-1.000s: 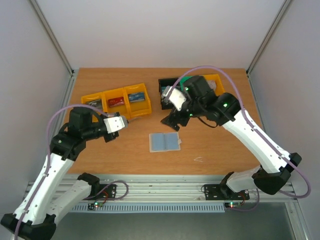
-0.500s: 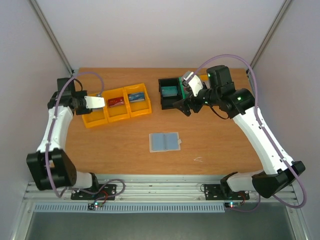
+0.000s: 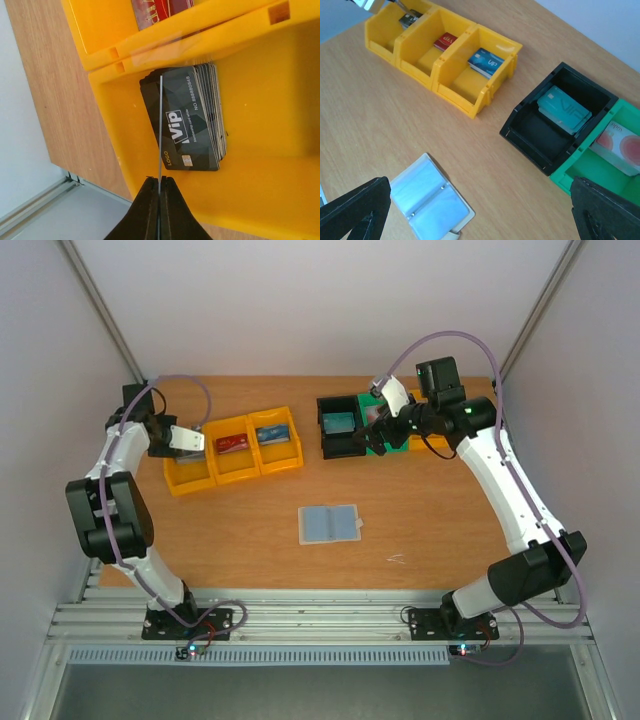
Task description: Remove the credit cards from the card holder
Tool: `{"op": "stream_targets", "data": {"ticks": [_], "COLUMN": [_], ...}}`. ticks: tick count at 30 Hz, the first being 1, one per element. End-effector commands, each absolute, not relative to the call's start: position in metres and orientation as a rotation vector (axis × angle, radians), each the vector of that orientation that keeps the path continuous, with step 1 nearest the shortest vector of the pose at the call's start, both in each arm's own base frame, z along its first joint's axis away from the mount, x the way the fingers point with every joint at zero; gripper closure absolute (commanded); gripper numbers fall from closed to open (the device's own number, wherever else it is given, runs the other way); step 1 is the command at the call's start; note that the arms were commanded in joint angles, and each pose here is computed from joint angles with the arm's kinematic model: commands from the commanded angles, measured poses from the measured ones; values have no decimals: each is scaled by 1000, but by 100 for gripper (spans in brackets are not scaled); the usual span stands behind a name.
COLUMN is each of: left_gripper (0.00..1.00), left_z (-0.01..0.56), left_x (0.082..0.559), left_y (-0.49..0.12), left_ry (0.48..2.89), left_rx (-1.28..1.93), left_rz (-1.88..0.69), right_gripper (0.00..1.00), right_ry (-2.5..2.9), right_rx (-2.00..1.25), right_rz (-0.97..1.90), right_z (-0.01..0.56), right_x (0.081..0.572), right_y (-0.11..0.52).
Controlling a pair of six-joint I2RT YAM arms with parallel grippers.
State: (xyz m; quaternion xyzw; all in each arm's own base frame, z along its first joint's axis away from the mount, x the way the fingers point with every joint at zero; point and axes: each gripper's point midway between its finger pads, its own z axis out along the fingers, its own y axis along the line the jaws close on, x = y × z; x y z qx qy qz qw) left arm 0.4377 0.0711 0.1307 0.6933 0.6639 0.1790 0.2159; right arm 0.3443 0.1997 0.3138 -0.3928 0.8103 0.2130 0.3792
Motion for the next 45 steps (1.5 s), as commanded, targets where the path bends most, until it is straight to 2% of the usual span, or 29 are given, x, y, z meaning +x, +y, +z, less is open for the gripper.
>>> {"op": "stream_targets", "data": {"ticks": [1, 6, 17, 19, 22, 24, 35, 45], "left_gripper": [100, 100, 100, 91, 61, 50, 24, 14], "left_z": [128, 118, 86, 78, 73, 75, 102, 143], "left_x": [453, 482, 481, 476, 474, 476, 479, 464], "left_y": [69, 77, 82, 82, 82, 83, 82, 57], "left_ry": [1770, 1794, 1823, 1832, 1836, 1844, 1814, 1942], "left_rx": [1915, 1792, 1848, 1879, 1889, 1872, 1824, 1600], "left_rz": [531, 593, 581, 561, 558, 565, 600, 339], "right_gripper": [2, 2, 2, 2, 2, 1, 1, 2], "right_ry": [2011, 2034, 2040, 2037, 2036, 2033, 2023, 1990], "right_rx": [-1018, -1021, -992, -992, -996, -997, -1014, -1046], "right_rz": [554, 568, 579, 578, 575, 577, 584, 595], "right_z": [333, 332, 336, 338, 341, 344, 344, 348], "right_x": [351, 359, 362, 363, 365, 365, 355, 347], "right_y": [202, 206, 206, 207, 207, 208, 206, 207]}}
